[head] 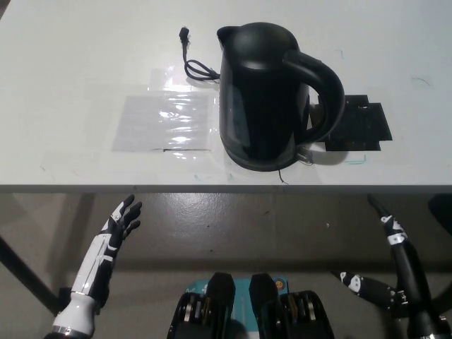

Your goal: A kettle is kept at the center of the table close to the robot and the robot uses its right index finger to press downwards on the transparent start boiling button

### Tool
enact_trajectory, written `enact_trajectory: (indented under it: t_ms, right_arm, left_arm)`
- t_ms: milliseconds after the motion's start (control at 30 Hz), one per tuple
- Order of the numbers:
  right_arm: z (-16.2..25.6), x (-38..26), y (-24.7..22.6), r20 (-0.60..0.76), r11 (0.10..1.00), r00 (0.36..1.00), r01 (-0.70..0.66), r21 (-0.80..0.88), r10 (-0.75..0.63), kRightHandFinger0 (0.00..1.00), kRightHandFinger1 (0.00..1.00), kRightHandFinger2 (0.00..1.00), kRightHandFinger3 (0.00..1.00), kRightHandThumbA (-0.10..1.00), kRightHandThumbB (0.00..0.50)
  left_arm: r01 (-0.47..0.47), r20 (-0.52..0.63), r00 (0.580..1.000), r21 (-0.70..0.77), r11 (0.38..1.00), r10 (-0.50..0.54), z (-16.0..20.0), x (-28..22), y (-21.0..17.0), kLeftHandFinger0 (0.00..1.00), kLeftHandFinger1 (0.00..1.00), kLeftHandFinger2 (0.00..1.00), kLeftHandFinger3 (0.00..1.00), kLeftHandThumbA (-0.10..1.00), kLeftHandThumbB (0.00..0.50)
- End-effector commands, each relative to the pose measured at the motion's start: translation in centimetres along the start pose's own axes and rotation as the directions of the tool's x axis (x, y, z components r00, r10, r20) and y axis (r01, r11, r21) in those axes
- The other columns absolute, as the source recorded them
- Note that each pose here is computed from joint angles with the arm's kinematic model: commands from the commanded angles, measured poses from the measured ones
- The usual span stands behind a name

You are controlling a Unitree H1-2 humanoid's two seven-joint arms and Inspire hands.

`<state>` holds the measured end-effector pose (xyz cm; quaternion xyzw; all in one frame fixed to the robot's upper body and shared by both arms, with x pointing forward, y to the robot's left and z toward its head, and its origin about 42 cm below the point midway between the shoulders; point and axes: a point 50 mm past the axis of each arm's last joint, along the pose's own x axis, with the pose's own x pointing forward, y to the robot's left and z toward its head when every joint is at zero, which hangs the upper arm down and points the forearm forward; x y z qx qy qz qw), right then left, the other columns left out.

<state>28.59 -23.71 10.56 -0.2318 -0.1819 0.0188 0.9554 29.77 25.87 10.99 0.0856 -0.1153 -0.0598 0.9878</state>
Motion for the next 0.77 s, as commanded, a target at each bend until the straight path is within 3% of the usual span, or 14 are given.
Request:
enact_trajectory:
  t_ms: [0,133,367,467,567,733]
  right_arm:
    - [0.96,1.07,-1.00,0.097,0.988,0.990,0.092,0.124,-0.105,1.00,1.00,1.00,1.00,1.00,0.355]
    - [1.00,1.16,-0.76,0.093,0.985,0.990,0.087,0.148,-0.101,1.00,1.00,1.00,1.00,1.00,0.357]
    - [0.93,1.16,-0.66,0.082,0.980,0.992,0.077,0.182,-0.093,1.00,1.00,1.00,1.00,1.00,0.303]
    - [0.92,1.15,-0.69,0.079,0.978,0.993,0.076,0.193,-0.093,1.00,1.00,1.00,1.00,1.00,0.312]
    - [0.80,1.22,-0.78,0.080,0.980,0.993,0.071,0.185,-0.087,1.00,1.00,1.00,1.00,1.00,0.287]
    - [0.80,1.15,-0.75,0.076,0.977,0.994,0.064,0.202,-0.081,1.00,1.00,1.00,1.00,1.00,0.308]
  left_arm:
    - [0.032,0.061,0.998,0.016,0.999,-0.033,0.91,0.49,0.24,1.00,1.00,1.00,1.00,1.00,0.358]
    - [0.033,0.062,0.998,0.010,0.999,-0.033,0.92,0.51,0.25,1.00,1.00,1.00,1.00,0.99,0.348]
    - [0.032,0.059,0.998,0.007,0.999,-0.032,0.83,0.43,0.24,1.00,1.00,1.00,1.00,0.98,0.348]
    - [0.032,0.052,0.998,0.011,0.999,-0.032,0.80,0.43,0.20,1.00,1.00,1.00,1.00,0.99,0.353]
    - [0.032,0.058,0.998,0.021,0.999,-0.033,0.84,0.52,0.18,1.00,1.00,1.00,1.00,0.99,0.329]
    - [0.033,0.063,0.997,0.019,0.999,-0.034,0.83,0.52,0.22,1.00,1.00,1.00,1.00,0.99,0.338]
